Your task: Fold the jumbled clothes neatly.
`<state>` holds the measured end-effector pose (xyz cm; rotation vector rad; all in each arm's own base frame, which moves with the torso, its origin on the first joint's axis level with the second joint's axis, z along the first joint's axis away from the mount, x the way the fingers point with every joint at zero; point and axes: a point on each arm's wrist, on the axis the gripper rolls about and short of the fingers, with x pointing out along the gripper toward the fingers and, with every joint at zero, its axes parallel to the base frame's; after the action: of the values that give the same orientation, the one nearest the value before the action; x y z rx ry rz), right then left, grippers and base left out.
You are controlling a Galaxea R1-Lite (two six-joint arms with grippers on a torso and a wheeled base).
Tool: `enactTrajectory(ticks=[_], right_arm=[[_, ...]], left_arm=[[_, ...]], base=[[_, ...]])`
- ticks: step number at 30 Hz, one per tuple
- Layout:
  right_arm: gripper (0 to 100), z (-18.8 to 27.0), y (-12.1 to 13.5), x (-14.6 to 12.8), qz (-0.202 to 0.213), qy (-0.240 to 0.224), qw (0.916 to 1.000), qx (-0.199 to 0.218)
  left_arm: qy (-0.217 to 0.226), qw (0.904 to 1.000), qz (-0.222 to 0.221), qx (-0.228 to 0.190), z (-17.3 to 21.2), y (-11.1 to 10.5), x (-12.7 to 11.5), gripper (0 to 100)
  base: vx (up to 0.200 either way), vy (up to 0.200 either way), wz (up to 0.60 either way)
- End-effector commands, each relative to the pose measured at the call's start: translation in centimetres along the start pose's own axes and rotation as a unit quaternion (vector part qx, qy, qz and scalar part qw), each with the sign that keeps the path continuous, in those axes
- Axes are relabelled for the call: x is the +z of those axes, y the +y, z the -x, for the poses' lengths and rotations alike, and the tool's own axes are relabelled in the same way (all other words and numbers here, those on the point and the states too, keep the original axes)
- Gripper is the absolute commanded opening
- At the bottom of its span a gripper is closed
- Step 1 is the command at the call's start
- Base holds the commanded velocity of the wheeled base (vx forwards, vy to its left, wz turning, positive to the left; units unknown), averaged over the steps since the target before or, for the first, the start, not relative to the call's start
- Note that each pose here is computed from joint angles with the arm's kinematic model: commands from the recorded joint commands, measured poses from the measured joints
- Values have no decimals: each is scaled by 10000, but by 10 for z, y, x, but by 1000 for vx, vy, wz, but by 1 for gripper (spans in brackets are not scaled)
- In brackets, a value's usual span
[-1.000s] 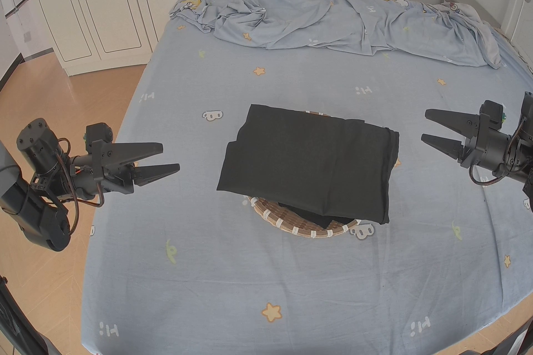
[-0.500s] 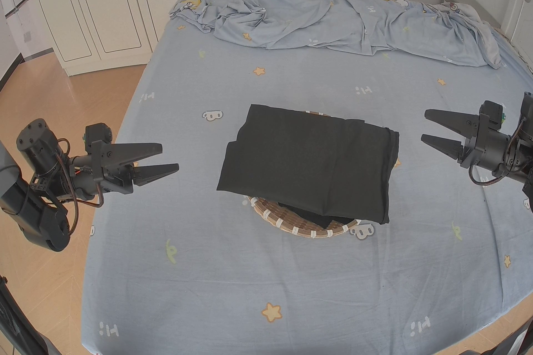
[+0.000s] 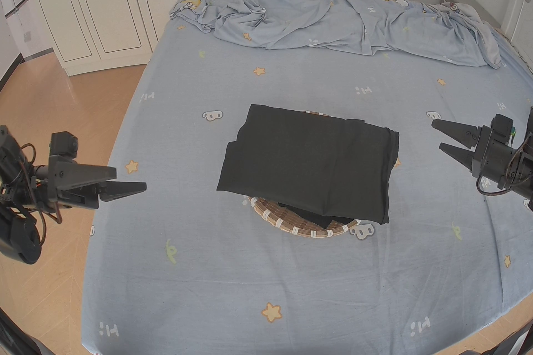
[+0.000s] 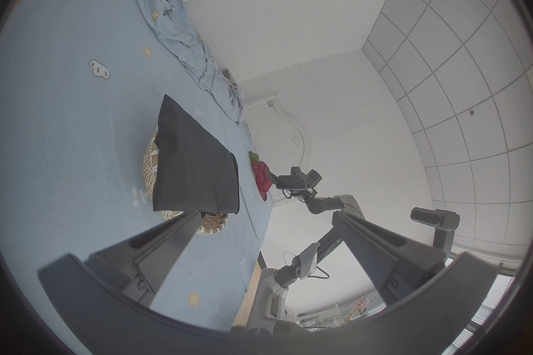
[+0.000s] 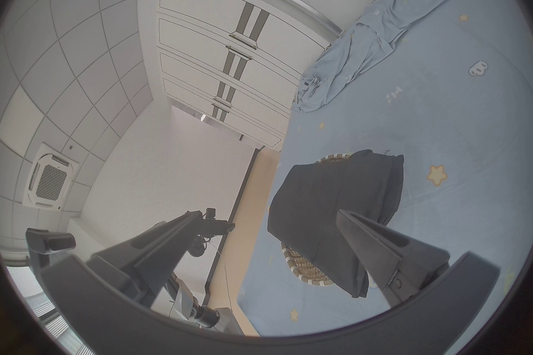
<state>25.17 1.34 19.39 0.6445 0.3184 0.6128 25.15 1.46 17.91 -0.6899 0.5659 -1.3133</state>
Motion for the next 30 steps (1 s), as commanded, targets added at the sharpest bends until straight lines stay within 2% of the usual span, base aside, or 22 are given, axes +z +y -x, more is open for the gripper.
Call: enactTrajectory(ticks=[1, 4, 9, 15, 16, 17, 22, 30], right_arm=[[100, 23, 13, -8, 204, -223, 9993, -205], [100, 42, 20, -11, 247, -299, 9986, -367], [100, 63, 29, -25, 724, -524, 9918, -913], [100, 100, 49, -55, 1180, -594, 9875, -865], [100, 100, 49, -55, 1180, -594, 9875, -865], [100, 113, 56, -63, 1241, -604, 9860, -939], [100, 152, 75, -89, 1372, -631, 9813, -1193], [100, 189, 87, -126, 1478, -656, 9803, -1137]], left_arm=[[-52, 9995, -273, 114, 12, -44, -15, 100], [-131, 9988, -427, 197, 16, -67, -24, 100], [-111, 9978, -626, 183, 13, -108, -42, 100], [-4, 9966, -817, 72, 8, -145, -61, 100], [-4, 9966, -817, 72, 8, -145, -61, 100], [38, 9959, -900, 26, 6, -155, -66, 100], [94, 9957, -923, -36, 5, -170, -75, 100], [402, 9931, -1026, -389, 0, -186, -90, 100]], base=[[0, 0, 0], [0, 0, 0], [0, 0, 0], [0, 0, 0], [0, 0, 0], [0, 0, 0], [0, 0, 0], [0, 0, 0]])
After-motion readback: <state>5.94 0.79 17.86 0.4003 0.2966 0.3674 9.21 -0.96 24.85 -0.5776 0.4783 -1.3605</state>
